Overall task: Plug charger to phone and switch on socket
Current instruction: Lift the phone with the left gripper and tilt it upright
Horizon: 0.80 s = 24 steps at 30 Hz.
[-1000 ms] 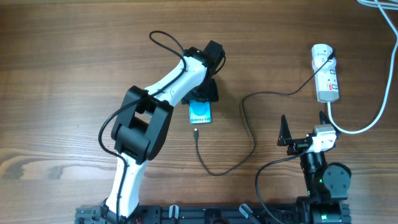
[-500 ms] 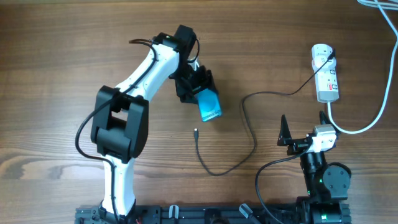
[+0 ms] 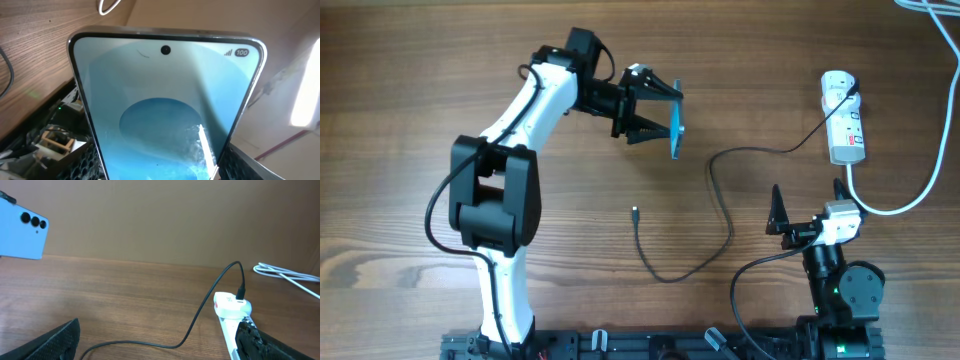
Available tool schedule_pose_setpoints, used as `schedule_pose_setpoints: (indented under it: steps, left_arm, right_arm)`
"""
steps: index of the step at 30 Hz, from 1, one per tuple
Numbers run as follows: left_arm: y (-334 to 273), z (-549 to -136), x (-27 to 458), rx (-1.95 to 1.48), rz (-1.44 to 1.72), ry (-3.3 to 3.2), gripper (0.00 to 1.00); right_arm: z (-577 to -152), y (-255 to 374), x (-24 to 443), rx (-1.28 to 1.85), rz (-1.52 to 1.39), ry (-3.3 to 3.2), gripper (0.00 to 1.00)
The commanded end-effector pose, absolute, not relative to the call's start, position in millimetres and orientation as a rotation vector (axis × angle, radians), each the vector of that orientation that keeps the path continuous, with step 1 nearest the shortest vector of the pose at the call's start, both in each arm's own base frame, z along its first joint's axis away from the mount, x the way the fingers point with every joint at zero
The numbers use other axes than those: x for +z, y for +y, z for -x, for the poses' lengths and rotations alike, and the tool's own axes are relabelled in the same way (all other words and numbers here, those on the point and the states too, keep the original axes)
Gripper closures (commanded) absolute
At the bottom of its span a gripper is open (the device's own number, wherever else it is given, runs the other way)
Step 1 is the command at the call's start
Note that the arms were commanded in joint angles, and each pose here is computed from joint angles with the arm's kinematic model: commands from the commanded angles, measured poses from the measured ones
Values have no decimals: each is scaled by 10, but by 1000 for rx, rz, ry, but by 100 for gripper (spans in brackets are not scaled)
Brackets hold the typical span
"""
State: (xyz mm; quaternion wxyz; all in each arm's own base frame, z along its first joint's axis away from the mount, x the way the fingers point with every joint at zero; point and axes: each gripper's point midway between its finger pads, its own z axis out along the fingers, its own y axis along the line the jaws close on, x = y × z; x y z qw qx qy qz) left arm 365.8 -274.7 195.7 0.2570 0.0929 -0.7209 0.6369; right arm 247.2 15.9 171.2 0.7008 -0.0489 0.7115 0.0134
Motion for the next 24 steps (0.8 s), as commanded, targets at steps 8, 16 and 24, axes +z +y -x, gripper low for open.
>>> schedule_pose_setpoints:
  steps: [8, 16, 24]
  left_arm:
    - [-2313, -3876, 2280, 1800, -415, -1869, 28]
    - [-2237, -3781, 2533, 1810, -430, -1871, 31]
    - [-2027, -3729, 2915, 1906, -393, -1932, 29]
  right_arm:
    - [-2470, 153, 1726, 18, 112, 1577, 0]
    - [-2470, 153, 1726, 18, 112, 1577, 0]
    - [-2470, 153, 1726, 18, 112, 1577, 0]
